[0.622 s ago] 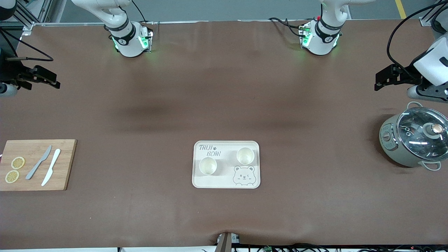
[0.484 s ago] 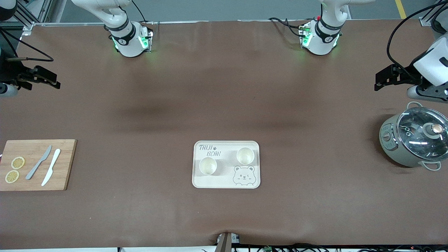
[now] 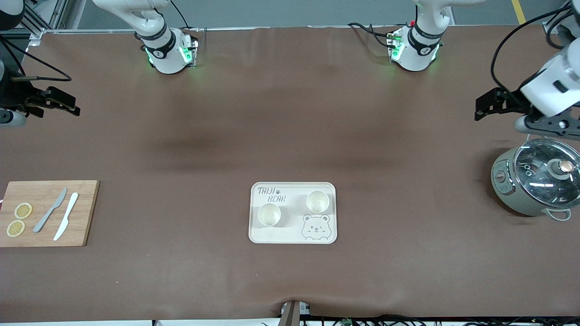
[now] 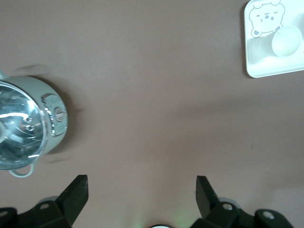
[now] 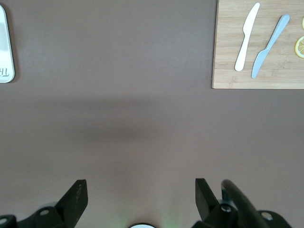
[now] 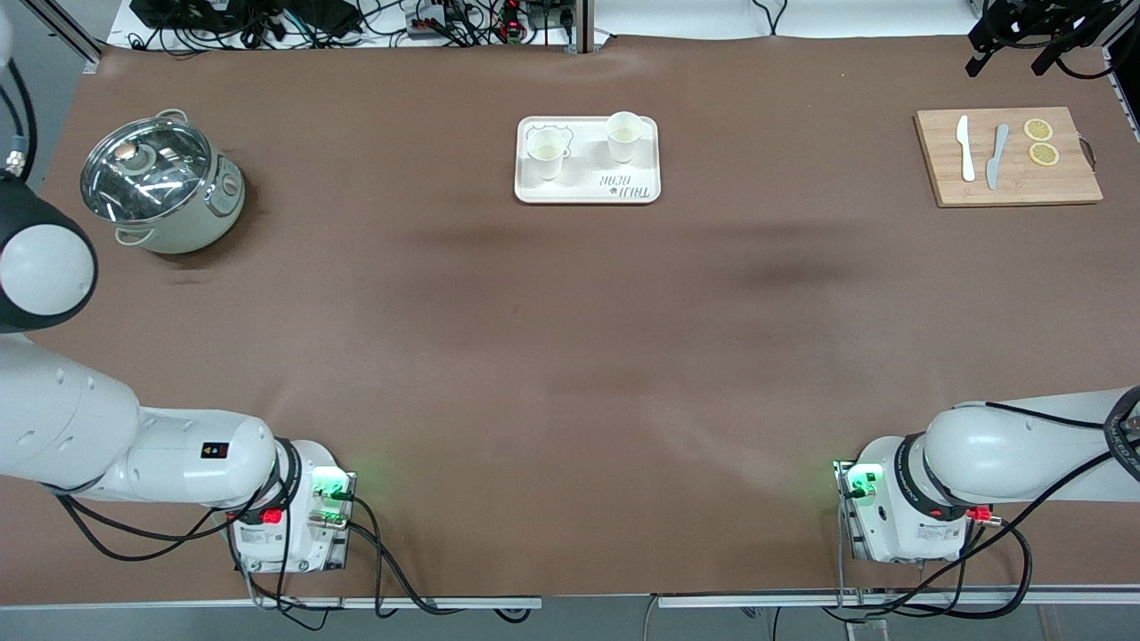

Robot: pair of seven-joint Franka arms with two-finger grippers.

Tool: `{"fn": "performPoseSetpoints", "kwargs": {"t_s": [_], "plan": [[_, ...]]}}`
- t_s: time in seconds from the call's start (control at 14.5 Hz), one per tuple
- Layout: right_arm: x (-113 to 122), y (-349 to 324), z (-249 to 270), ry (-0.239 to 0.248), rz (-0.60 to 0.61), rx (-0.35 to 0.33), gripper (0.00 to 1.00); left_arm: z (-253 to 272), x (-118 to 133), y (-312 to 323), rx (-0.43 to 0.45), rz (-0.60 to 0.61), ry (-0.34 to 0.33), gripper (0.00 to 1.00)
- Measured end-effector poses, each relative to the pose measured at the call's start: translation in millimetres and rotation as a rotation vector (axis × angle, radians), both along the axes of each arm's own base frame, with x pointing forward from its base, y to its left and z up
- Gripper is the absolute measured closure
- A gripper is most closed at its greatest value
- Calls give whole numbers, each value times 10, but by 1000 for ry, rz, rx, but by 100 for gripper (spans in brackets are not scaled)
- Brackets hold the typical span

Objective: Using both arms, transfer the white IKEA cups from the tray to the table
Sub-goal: 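Reach the left gripper down to the cup on the bear tray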

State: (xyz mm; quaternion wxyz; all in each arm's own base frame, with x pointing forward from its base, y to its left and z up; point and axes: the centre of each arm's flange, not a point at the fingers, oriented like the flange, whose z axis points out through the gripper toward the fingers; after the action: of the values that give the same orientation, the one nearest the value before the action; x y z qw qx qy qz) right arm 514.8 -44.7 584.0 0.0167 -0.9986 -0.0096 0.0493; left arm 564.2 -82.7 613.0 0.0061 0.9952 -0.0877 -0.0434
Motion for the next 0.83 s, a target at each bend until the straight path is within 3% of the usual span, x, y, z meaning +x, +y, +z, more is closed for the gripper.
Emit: {"fn": "performPoseSetpoints", "kwargs": {"t_s": [0.48, 0.83], "plan": [[4, 3, -8, 0, 1, 0, 0, -669, 569, -1282, -34, 89, -24, 0], [4, 3, -10, 0, 1, 0, 0, -1259, 750, -1997, -74, 123, -68, 0]]}}
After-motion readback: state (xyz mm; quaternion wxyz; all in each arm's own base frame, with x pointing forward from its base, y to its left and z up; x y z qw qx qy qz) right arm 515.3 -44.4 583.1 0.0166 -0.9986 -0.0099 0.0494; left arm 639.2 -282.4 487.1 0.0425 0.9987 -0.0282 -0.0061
